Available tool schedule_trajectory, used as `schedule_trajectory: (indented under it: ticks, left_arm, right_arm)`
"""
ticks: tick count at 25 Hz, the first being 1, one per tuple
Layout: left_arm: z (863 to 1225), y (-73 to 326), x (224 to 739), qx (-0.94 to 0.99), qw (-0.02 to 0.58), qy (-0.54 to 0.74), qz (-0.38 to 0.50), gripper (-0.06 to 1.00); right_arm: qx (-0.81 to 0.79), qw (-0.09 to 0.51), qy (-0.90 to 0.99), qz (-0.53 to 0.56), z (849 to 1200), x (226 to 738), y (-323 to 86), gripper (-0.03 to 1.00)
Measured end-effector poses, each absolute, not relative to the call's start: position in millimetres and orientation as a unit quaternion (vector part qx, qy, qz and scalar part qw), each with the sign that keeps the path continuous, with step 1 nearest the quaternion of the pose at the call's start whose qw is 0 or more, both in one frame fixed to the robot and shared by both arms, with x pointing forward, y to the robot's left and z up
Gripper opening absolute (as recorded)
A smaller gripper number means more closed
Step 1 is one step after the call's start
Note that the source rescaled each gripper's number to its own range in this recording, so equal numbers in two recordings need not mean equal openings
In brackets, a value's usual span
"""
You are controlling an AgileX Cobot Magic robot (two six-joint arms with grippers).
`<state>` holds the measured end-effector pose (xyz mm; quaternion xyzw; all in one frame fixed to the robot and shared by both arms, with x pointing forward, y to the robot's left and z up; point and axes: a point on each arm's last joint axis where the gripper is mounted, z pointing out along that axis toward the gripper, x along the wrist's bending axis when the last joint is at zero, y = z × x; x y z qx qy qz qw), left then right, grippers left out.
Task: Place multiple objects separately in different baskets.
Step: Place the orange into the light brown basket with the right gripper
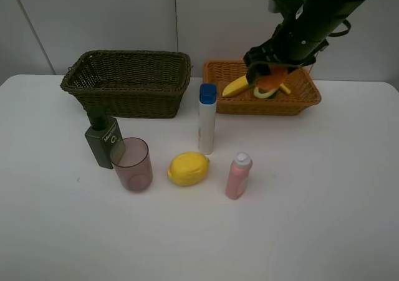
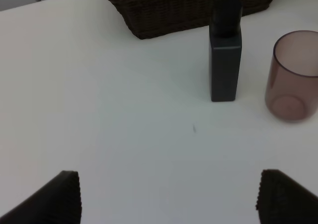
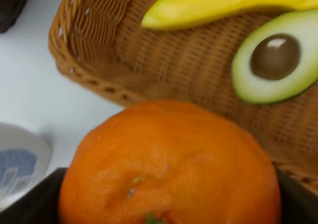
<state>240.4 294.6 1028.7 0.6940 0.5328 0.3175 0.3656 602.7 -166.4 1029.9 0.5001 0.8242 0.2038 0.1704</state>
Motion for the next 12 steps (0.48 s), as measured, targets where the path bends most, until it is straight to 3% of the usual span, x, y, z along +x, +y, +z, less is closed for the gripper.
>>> schedule_trajectory:
  ticks: [6,12]
  left_arm:
    - [1029,295,240,0.694,0.366,0.533,0.318,0.95]
    - [1029,295,240,0.694,0.366,0.533,0.318,0.95]
  right_arm:
    - [0.51,0.193,0.809,0.221,1041,622,-175,0.69]
    - [0.516,0.203,0.804,0.217,1030,646,-179,0.69]
